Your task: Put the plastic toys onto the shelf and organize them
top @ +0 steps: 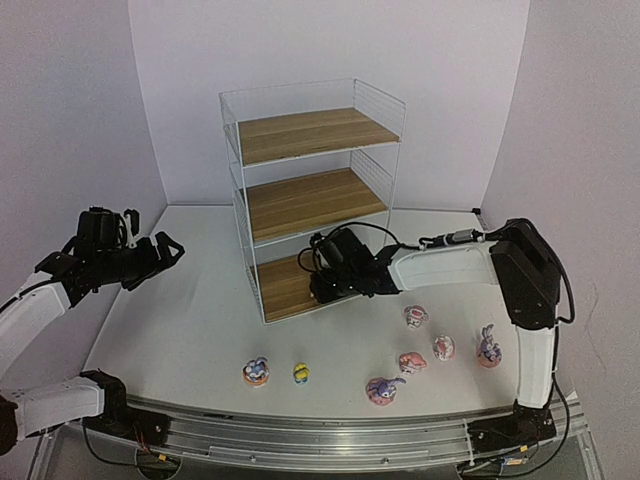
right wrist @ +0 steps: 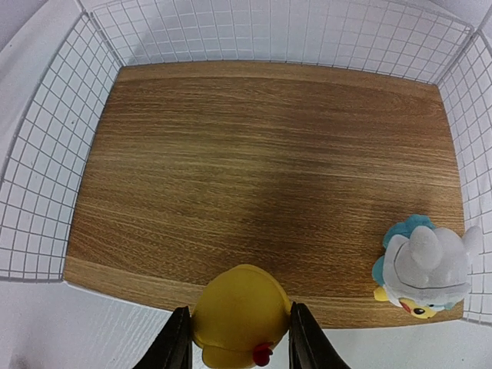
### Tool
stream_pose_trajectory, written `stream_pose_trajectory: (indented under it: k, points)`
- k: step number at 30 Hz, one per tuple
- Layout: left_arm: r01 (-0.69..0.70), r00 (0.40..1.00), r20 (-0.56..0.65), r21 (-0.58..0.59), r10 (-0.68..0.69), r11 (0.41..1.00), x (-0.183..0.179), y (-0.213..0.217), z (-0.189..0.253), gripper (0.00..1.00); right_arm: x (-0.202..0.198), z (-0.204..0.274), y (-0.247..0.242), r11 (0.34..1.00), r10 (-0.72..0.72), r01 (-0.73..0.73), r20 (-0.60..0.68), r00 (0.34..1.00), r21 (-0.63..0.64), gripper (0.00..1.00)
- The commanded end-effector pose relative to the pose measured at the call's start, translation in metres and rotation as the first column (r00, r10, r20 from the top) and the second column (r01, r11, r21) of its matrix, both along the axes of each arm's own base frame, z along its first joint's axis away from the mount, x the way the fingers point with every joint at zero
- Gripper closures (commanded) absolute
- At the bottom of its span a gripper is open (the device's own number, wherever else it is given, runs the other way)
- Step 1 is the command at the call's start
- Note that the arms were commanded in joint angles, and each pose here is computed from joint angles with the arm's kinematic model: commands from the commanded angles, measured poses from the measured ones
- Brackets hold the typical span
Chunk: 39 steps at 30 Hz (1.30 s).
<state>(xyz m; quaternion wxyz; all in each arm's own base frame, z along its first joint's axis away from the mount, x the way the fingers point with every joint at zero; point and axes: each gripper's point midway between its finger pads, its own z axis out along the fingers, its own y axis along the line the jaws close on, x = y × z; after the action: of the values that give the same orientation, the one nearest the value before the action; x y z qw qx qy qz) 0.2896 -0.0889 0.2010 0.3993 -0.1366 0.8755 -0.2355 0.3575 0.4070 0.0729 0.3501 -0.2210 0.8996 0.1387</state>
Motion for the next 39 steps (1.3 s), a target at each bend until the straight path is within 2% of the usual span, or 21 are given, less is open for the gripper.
stream_pose_trajectory:
  k: [1,23,39]
  points:
    - [-0.024,0.999,0.041,0.004,0.024,1.000,0.001,0.005,0.010,0.01,0.012,0.016,0.022,0.996,0.028,-0.031,0.032,0.999,0.087,0.88]
    - [-0.038,0.999,0.036,0.010,0.037,0.999,0.001,0.007,0.008,0.01,0.030,0.006,0.012,0.999,0.010,-0.012,0.053,0.999,0.041,0.87]
    - [-0.038,0.999,0.036,0.010,0.038,0.999,0.001,0.007,0.008,0.01,0.030,-0.010,0.003,1.000,0.009,-0.010,0.011,1.000,0.021,0.83]
